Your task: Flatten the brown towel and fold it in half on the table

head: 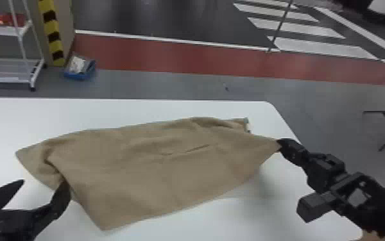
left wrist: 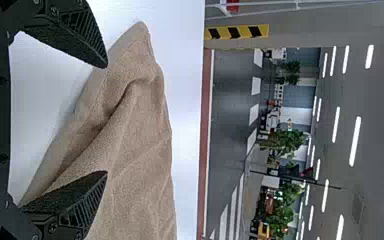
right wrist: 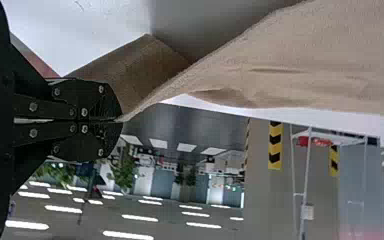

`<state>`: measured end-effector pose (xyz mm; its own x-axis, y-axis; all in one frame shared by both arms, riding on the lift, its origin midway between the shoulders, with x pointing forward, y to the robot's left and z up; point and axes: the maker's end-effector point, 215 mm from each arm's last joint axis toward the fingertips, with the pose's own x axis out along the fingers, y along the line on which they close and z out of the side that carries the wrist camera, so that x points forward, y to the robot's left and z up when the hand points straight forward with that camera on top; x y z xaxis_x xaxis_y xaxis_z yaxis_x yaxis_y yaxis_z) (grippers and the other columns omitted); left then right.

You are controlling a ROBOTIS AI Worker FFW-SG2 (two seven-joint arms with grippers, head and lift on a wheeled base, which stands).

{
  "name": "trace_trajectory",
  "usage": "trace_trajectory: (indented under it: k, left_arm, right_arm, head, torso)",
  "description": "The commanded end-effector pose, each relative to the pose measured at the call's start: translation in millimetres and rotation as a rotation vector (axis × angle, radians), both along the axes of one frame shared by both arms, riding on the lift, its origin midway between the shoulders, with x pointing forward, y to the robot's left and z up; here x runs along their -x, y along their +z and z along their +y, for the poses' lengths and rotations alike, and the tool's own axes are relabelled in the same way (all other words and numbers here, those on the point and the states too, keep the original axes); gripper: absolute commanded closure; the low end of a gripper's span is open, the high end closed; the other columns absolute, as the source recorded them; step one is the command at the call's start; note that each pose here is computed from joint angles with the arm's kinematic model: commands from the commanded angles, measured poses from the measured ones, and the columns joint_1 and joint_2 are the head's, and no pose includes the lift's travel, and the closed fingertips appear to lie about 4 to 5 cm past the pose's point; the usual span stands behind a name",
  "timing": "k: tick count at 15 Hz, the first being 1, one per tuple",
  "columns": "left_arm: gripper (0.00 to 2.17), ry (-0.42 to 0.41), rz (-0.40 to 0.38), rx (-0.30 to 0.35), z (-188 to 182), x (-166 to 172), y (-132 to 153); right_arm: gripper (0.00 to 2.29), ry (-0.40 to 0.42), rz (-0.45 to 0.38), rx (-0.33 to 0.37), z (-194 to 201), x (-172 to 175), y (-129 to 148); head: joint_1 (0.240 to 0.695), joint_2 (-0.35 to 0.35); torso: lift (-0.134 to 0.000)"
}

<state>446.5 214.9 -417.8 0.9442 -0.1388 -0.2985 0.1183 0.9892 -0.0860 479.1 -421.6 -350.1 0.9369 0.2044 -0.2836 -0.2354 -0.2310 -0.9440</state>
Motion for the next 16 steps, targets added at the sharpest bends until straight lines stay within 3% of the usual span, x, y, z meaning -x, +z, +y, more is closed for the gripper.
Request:
trace_trajectory:
  k: [1,3,5,7,8,11,16]
  left_arm:
    - [0.13,0.003,0.0,0.015,-1,-1,0]
    - [0.13,0.018,0.0,0.019,6,-2,0]
    - [0.13,0.018,0.0,0.023,6,-2,0]
    - [0.13,0.014,0.0,0.023,3,-4,0]
    - [0.13,0.012,0.001,0.024,2,-4,-1]
    - [0.13,0.021,0.01,0.022,7,0,-5]
    - [0.13,0.022,0.007,0.021,8,1,-3]
  right_arm:
    - [1.47,0.022,0.091,0.194,-15,17,-43]
    - [1.47,-0.026,0.153,0.27,-48,27,-72]
    - [1.37,-0.109,0.134,0.251,-79,21,-63]
    - [0.3,-0.128,0.087,0.137,-78,19,-37]
    - [0.03,-0.133,0.073,0.111,-78,20,-25]
    - [0.01,-0.091,0.082,-0.01,-58,32,9]
    - [0.02,-0.011,0.22,-0.026,-22,61,-3]
  head:
    - [0.695,-0.248]
    - [0.695,-0.257]
    - [0.695,-0.283]
    - [0.695,-0.313]
    - [0.695,-0.325]
    - [0.695,-0.335]
    - [0.695,-0.296]
  torso:
    - [-0.128]
    - [-0.128]
    - [-0.128]
    - [-0.128]
    - [-0.128]
    - [-0.128]
    - [-0.128]
